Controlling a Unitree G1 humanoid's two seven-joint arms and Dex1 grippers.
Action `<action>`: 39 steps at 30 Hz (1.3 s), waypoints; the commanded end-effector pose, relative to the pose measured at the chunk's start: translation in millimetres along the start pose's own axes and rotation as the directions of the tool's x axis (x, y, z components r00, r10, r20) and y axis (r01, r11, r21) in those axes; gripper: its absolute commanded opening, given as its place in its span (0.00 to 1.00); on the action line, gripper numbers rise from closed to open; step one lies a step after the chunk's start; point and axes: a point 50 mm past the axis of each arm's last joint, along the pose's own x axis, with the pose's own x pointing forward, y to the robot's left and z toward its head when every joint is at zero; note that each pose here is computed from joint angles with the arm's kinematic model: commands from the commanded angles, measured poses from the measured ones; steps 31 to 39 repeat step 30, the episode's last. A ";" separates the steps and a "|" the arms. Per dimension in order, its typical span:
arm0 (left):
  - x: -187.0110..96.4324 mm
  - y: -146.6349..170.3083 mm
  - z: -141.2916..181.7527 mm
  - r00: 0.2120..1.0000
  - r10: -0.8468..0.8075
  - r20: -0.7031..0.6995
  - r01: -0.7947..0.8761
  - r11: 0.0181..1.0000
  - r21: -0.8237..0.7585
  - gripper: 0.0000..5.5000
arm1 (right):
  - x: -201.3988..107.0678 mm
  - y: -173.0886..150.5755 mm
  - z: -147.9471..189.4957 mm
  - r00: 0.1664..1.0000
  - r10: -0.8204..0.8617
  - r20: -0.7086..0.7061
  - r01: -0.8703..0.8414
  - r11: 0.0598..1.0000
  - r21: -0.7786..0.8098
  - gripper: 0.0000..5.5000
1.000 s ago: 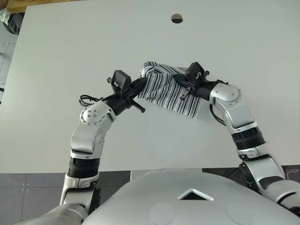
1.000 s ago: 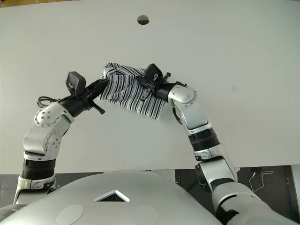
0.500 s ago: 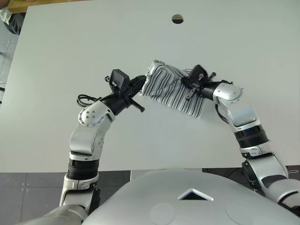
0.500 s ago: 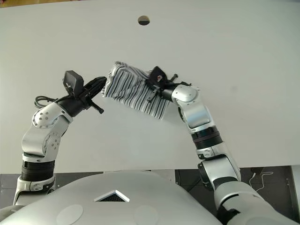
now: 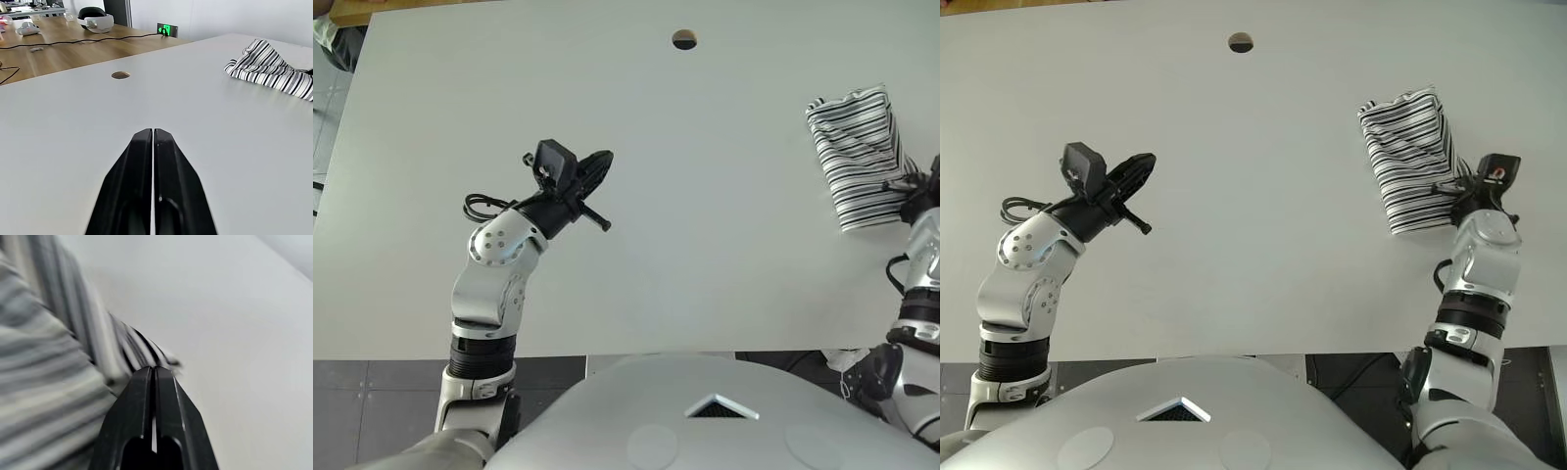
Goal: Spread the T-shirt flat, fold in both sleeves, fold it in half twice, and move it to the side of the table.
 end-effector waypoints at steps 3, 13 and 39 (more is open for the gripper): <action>-2.1 6.7 2.3 1.000 0.018 0.007 -0.018 1.000 0.020 0.02 | -7.0 -3.1 -3.2 0.998 -0.015 0.065 0.008 0.993 0.115 0.02; -51.1 -3.2 -16.1 0.926 0.317 0.204 -0.372 0.857 0.357 0.02 | -160.7 84.5 70.6 0.488 0.159 0.858 -0.052 0.987 -0.153 0.02; -123.8 48.5 -14.9 0.835 0.425 0.350 -0.548 0.698 0.461 0.02 | -171.5 112.9 3.6 0.593 0.198 0.780 -0.039 0.975 -0.218 0.02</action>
